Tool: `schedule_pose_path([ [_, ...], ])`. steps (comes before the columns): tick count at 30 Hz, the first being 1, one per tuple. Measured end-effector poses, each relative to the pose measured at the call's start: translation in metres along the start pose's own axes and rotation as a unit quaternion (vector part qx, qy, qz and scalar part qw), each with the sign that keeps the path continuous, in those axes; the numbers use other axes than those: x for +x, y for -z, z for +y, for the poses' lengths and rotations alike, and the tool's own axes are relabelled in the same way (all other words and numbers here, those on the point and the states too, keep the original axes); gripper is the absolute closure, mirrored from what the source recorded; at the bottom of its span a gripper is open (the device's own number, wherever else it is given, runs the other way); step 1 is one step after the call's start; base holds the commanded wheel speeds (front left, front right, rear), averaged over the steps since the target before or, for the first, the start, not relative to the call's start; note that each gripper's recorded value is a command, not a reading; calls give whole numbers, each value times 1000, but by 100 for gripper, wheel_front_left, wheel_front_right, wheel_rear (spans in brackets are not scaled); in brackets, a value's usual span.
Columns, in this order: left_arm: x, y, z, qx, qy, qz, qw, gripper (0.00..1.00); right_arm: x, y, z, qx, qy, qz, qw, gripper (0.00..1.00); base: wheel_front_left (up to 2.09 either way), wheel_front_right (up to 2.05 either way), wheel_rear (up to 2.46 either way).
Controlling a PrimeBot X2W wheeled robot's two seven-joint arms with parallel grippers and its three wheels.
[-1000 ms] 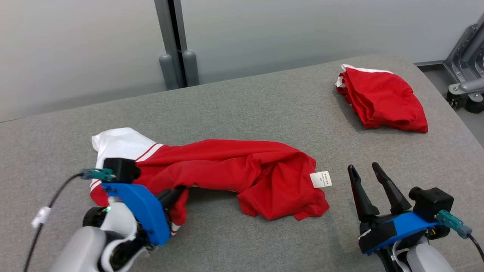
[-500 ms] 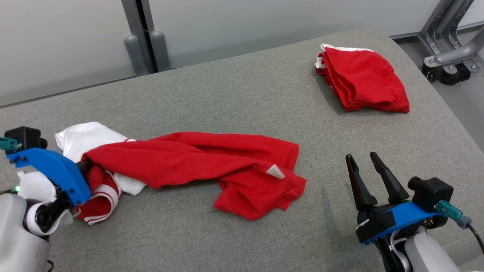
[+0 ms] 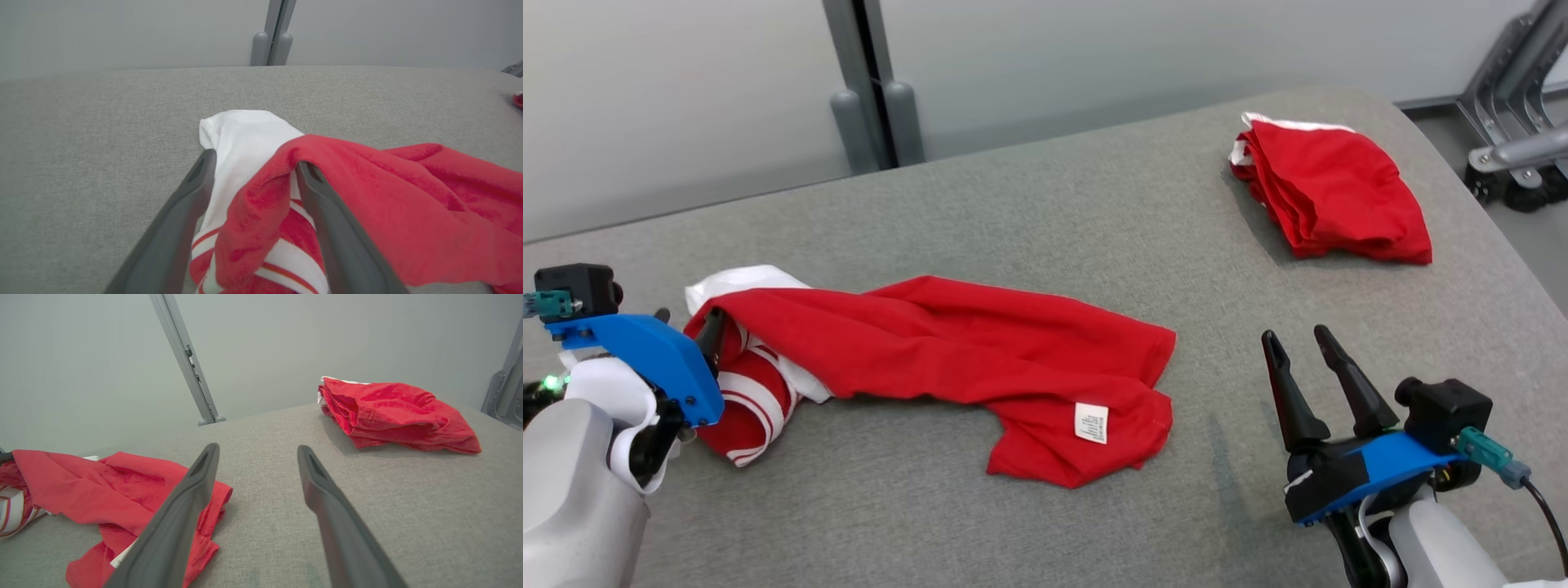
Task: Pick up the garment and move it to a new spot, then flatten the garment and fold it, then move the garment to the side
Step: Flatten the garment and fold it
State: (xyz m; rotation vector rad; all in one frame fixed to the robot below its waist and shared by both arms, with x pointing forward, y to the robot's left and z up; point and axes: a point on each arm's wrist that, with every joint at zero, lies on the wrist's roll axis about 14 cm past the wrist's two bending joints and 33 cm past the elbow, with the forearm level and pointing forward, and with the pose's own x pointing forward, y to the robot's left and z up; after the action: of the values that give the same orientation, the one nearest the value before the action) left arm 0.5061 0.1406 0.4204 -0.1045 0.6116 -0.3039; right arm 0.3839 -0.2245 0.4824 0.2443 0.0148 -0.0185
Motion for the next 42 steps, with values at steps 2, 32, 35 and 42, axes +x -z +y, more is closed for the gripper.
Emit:
schedule_pose_path([
  [2, -9, -13, 1, 28, -3, -28, 999, 0, -1, -1, 4, 2, -6, -3, 1000, 0, 0, 0, 0],
  [32, -95, 18, -50, -45, -26, -243, 969, 0, -5, -5, 26, -2, -43, -9, 999, 0, 0, 0, 0],
  [35, -92, 25, -58, -47, -11, -229, 972, 0, -5, -5, 27, -4, -46, -8, 999, 0, 0, 0, 0],
  [42, -68, 45, -93, -113, 58, -149, 981, 0, -3, -3, 24, -9, -44, -4, 999, 0, 0, 0, 0],
])
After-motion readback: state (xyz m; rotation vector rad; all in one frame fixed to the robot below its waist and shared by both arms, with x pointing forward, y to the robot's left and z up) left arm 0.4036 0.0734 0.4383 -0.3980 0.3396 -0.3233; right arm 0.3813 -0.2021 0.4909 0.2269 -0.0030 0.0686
